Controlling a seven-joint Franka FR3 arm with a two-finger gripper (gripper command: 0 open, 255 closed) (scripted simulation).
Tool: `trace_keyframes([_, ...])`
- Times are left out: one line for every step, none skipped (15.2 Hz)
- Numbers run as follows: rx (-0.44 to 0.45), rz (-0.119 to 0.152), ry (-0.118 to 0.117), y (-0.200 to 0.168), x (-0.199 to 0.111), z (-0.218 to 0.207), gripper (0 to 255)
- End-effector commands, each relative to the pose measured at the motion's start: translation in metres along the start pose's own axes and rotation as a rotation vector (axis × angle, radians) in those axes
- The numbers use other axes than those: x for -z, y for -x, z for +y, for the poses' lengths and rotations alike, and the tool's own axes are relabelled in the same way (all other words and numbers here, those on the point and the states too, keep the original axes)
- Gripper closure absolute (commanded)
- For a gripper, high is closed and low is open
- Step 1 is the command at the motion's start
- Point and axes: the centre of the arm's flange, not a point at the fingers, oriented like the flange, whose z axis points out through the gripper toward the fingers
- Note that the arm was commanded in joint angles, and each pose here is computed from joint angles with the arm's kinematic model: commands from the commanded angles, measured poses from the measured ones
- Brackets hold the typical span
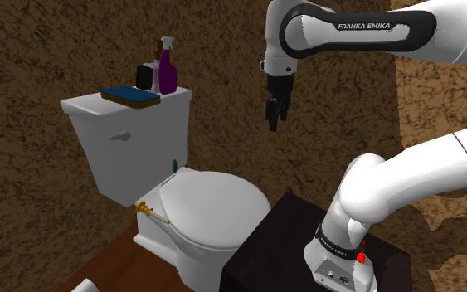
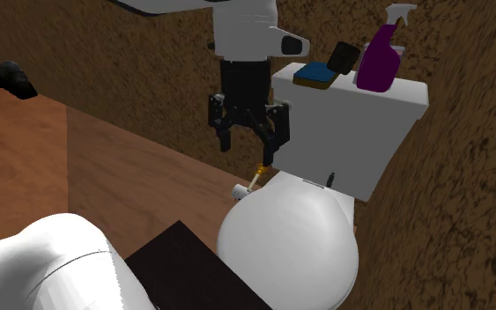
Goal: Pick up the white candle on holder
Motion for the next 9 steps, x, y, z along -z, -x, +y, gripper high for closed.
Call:
trace_keyframes([0.0,0.0,0.0,0.0,0.0,0.0,0])
trace_keyframes([0.003,0.007,0.001,-0.007,-0.009,-0.005,0])
trace_keyframes([0.006,0.014,0.001,-0.015,-0.017,-0.011,0])
trace_keyframes([0.008,0.021,0.002,-0.022,-0.026,-0.016,0])
trace_keyframes([0.011,0.028,0.002,-0.029,-0.035,-0.022,0])
trace_keyframes([0.014,0.035,0.003,-0.037,-0.043,-0.027,0])
trace_keyframes([0.017,0.042,0.003,-0.044,-0.051,-0.033,0])
trace_keyframes([0.019,0.049,0.004,-0.052,-0.06,-0.038,0])
trace_keyframes([0.022,0.056,0.004,-0.06,-0.068,-0.044,0])
